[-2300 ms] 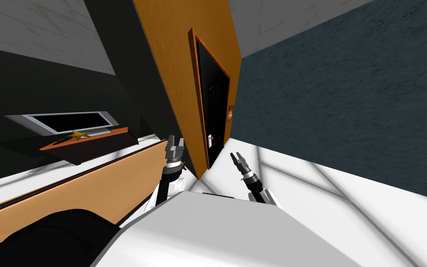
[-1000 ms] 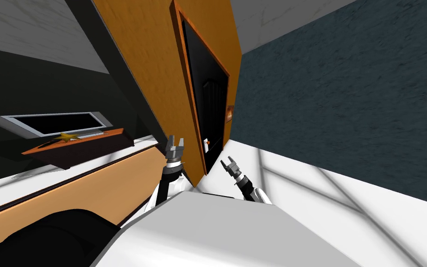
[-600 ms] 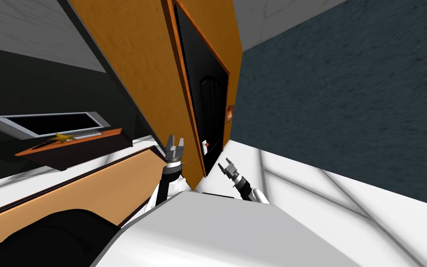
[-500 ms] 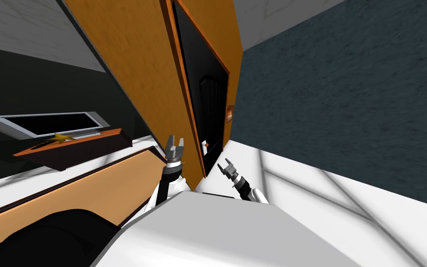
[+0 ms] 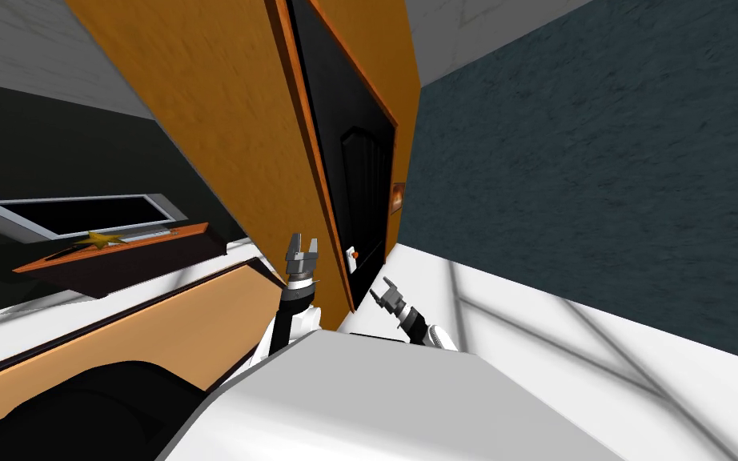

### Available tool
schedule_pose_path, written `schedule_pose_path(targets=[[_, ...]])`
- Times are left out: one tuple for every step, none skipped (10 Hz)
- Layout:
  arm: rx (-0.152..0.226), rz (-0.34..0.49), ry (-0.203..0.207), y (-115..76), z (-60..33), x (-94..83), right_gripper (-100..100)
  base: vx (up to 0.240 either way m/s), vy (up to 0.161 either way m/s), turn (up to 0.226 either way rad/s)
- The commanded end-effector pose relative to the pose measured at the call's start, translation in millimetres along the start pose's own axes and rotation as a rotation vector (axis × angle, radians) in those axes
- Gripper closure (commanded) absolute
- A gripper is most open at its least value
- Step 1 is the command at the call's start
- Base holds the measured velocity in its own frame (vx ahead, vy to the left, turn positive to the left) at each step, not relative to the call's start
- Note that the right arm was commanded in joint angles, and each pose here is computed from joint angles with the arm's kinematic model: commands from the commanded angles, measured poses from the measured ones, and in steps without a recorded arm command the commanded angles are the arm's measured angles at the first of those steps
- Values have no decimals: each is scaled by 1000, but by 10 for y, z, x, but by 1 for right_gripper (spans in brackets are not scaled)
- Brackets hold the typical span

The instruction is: Pull the door open

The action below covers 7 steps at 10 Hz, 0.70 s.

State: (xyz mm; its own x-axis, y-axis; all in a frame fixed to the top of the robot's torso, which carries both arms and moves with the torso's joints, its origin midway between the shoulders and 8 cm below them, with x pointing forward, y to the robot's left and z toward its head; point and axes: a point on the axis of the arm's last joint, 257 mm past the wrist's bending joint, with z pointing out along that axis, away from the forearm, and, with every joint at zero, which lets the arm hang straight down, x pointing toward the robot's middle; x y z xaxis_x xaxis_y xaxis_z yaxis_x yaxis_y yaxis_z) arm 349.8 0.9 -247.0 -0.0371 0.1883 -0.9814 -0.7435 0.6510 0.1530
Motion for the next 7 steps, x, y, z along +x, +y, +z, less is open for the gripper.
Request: schedule_pose_path(targets=[[-26, -20, 21, 81, 41, 107, -100, 167, -23, 4], [-46, -35, 37, 158, 67, 179, -100, 192, -37, 13], [-56, -42, 45, 196, 79, 214, -100, 144, -8, 13], [-76, -57, 60, 274, 103, 284, -100, 124, 14, 7], [-87, -64, 67, 314, 114, 318, -100, 144, -2, 5], [-106, -76, 80, 386, 136, 378, -100, 161, 1, 12], [-122, -87, 90, 452, 157, 428, -100, 166, 1, 10]])
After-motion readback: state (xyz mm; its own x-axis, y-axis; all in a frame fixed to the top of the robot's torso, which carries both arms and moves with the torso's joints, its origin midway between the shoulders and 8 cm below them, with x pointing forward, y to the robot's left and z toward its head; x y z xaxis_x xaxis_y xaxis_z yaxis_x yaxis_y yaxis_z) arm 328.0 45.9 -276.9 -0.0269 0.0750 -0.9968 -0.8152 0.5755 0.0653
